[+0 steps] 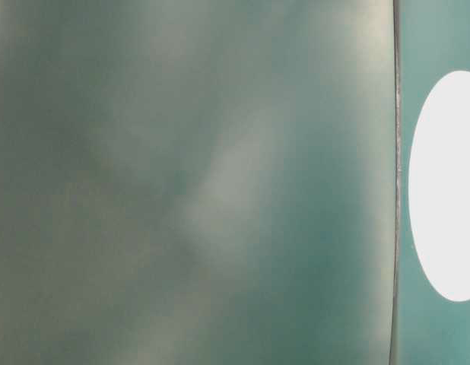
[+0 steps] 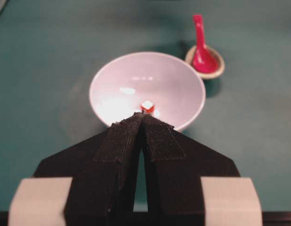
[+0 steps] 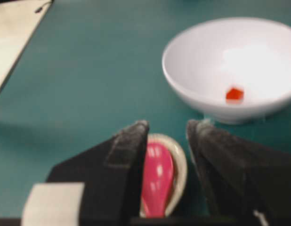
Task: Grip the spoon and scoop the red block from the bowl with right arm.
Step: 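Lower the right gripper and close it on the pink spoon handle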
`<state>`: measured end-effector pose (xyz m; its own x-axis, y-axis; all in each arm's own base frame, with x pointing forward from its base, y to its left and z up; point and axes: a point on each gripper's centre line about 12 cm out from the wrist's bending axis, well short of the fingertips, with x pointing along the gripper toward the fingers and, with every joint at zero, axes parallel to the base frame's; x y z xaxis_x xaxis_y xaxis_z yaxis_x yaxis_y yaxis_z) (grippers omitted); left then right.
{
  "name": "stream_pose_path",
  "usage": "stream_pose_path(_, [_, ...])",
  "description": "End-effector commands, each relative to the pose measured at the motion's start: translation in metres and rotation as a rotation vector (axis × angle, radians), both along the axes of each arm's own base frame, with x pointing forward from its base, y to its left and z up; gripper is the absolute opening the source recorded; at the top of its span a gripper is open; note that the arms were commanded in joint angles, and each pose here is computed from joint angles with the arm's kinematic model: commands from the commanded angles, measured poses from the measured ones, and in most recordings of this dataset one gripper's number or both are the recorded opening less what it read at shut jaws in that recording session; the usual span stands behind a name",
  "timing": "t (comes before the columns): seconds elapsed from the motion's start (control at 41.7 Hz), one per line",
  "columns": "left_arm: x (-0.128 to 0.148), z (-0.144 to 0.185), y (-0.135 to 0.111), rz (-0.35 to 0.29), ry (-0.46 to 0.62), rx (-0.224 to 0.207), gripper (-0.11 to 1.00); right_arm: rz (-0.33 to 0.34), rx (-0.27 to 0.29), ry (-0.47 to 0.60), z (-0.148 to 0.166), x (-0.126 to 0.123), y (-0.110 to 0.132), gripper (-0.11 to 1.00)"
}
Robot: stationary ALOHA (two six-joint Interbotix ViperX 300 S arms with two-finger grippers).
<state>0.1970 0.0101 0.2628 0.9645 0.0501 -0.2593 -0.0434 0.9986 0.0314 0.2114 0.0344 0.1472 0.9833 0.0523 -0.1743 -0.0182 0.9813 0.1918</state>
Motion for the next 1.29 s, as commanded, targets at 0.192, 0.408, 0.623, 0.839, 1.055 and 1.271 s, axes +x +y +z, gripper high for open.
stream_pose_path(0.192, [0.003, 0.01, 0.001, 0.002, -0.024, 0.004, 0.0, -0.023, -0.012, 0.087, -0.031, -0.004, 0.012, 0.46])
stream_pose_path(0.408, [0.003, 0.01, 0.001, 0.003, -0.021, 0.004, 0.0, -0.016, -0.044, 0.134, -0.048, 0.0, 0.022, 0.46])
stream_pose_path(0.623, [0.003, 0.009, 0.001, 0.003, -0.014, 0.004, 0.0, 0.011, -0.062, 0.155, -0.058, -0.001, 0.029, 0.46])
stream_pose_path(0.839, [0.003, 0.008, 0.001, 0.003, -0.008, 0.003, 0.0, -0.01, -0.079, 0.193, -0.068, 0.0, 0.027, 0.46])
stream_pose_path(1.055, [0.003, 0.008, 0.001, 0.003, -0.008, 0.003, 0.0, -0.03, -0.089, 0.209, -0.073, -0.001, 0.025, 0.46])
stream_pose_path(1.271, [0.003, 0.008, 0.001, 0.003, -0.008, 0.003, 0.0, -0.027, -0.103, 0.223, -0.077, -0.002, 0.025, 0.46])
